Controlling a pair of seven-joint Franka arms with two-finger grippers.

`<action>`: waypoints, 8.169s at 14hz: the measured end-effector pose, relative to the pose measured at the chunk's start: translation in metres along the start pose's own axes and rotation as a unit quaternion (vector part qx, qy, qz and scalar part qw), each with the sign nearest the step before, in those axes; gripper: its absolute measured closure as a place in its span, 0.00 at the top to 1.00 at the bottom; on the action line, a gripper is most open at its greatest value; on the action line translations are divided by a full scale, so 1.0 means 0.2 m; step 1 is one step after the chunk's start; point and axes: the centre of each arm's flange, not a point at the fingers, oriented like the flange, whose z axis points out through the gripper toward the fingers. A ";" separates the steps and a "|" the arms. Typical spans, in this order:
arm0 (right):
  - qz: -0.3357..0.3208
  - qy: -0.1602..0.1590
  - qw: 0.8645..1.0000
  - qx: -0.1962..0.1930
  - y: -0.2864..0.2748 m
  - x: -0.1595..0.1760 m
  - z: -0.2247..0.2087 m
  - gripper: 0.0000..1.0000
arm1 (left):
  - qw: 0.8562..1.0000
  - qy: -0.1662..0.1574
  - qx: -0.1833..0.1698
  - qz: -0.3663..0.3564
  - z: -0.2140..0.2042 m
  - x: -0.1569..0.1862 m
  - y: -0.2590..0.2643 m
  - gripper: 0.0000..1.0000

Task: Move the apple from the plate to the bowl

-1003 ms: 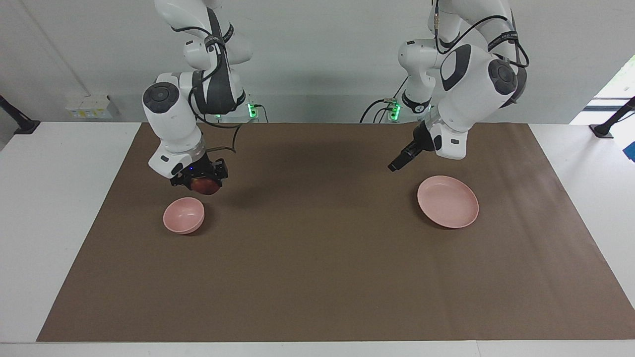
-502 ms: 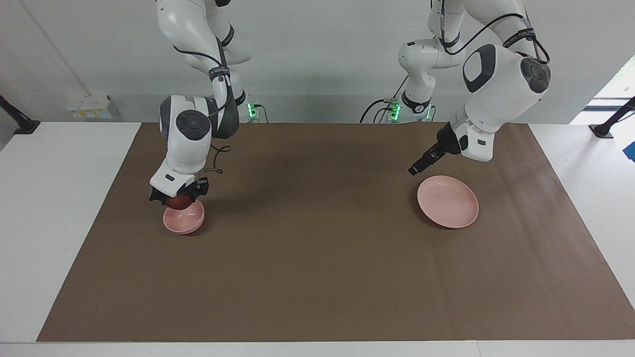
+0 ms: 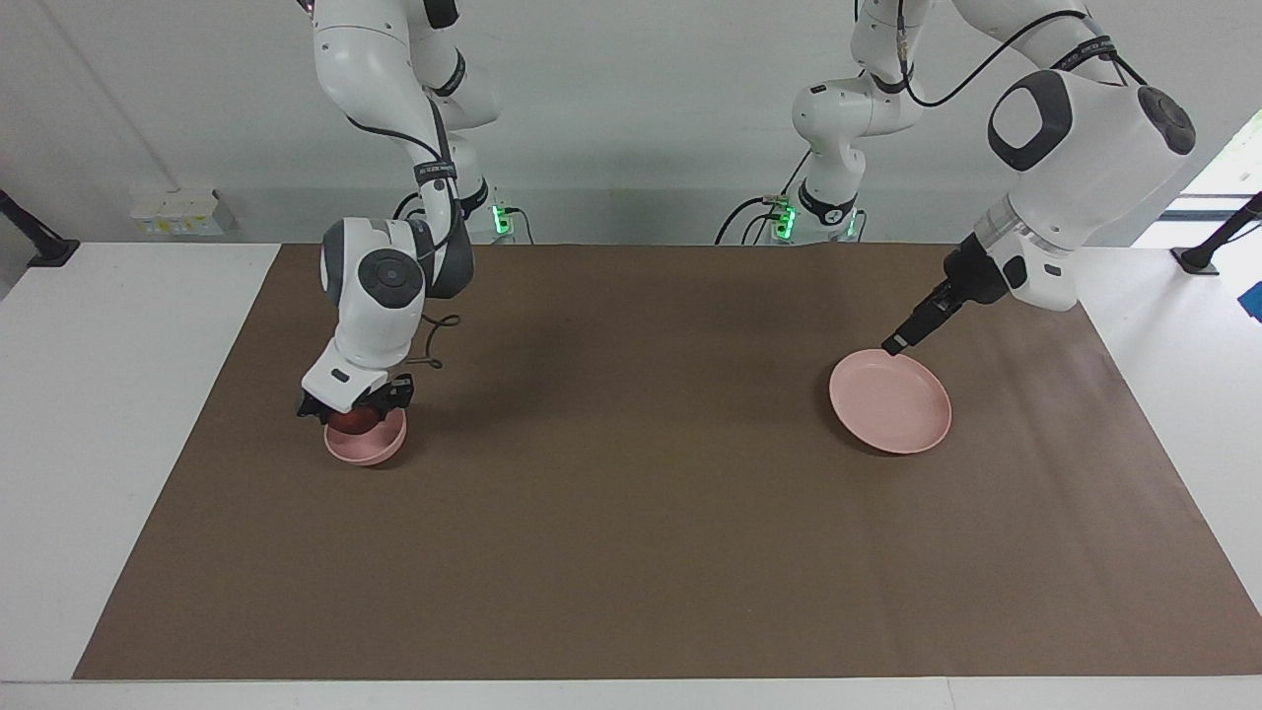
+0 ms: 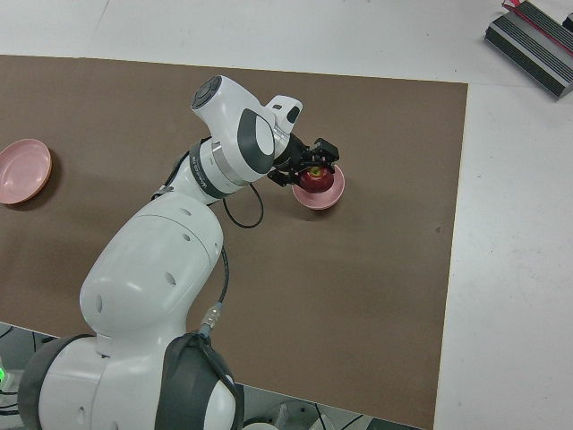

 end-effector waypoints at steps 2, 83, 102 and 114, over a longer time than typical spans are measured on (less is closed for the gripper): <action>0.000 -0.002 1.000 0.001 -0.01 0.00 0.01 0.86 | 0.998 0.023 0.005 0.058 -0.09 0.08 -0.08 1.00; 0.100 0.033 0.967 0.234 0.68 -0.69 -1.34 1.00 | 0.920 0.032 0.139 0.364 -0.56 -0.13 -0.18 1.00; 0.101 0.032 0.966 0.234 0.68 -0.69 -1.34 1.00 | 0.921 0.032 0.139 0.364 -0.56 -0.13 -0.19 1.00; 0.101 0.031 0.966 0.234 0.68 -0.69 -1.34 1.00 | 0.920 0.031 0.139 0.365 -0.56 -0.13 -0.18 1.00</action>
